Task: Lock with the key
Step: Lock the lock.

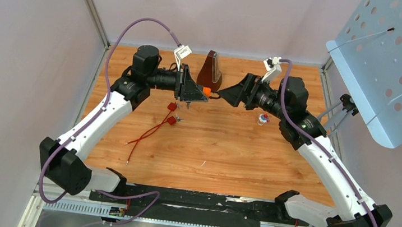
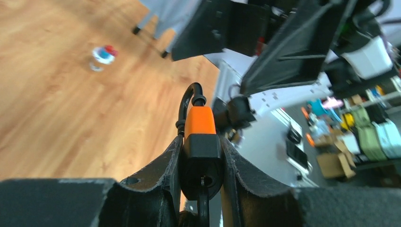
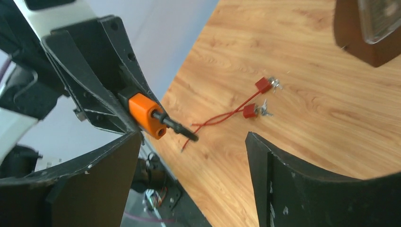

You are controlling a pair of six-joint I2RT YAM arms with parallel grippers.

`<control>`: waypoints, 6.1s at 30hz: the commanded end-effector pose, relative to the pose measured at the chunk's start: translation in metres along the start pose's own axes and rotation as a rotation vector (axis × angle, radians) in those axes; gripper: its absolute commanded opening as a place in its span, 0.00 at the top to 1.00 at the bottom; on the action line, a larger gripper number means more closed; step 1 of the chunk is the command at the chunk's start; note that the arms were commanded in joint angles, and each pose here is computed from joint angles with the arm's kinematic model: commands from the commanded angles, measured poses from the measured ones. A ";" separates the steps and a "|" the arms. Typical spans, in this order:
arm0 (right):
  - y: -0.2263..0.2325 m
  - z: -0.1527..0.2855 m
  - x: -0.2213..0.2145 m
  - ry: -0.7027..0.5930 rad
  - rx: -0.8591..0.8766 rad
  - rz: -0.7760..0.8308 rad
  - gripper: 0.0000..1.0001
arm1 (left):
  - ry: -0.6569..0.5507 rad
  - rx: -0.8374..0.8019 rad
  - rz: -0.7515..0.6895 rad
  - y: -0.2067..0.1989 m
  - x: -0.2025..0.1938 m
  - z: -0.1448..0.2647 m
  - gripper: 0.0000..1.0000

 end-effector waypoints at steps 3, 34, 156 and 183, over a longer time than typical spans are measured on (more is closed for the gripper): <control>0.027 0.008 0.000 0.126 0.290 0.130 0.25 | 0.043 -0.245 -0.120 -0.049 0.011 0.025 1.00; 0.064 0.017 0.008 0.047 0.534 0.218 1.00 | -0.044 -0.256 -0.132 -0.061 0.017 0.029 0.46; 0.047 0.001 -0.013 0.161 0.555 0.075 1.00 | -0.153 -0.143 -0.062 -0.059 0.009 0.034 1.00; 0.050 -0.016 -0.028 0.040 0.524 0.075 1.00 | -0.116 -0.227 0.015 -0.073 0.004 0.009 1.00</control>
Point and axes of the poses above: each gripper's point midway between its finger pads, its own z axis back along the fingers, its own y axis along the line the jaws close on, x = y × z, the point moved 9 cm from there along z, back along the fingers, and after that the axes turned 5 degrees about -z, right-handed, at the moved point
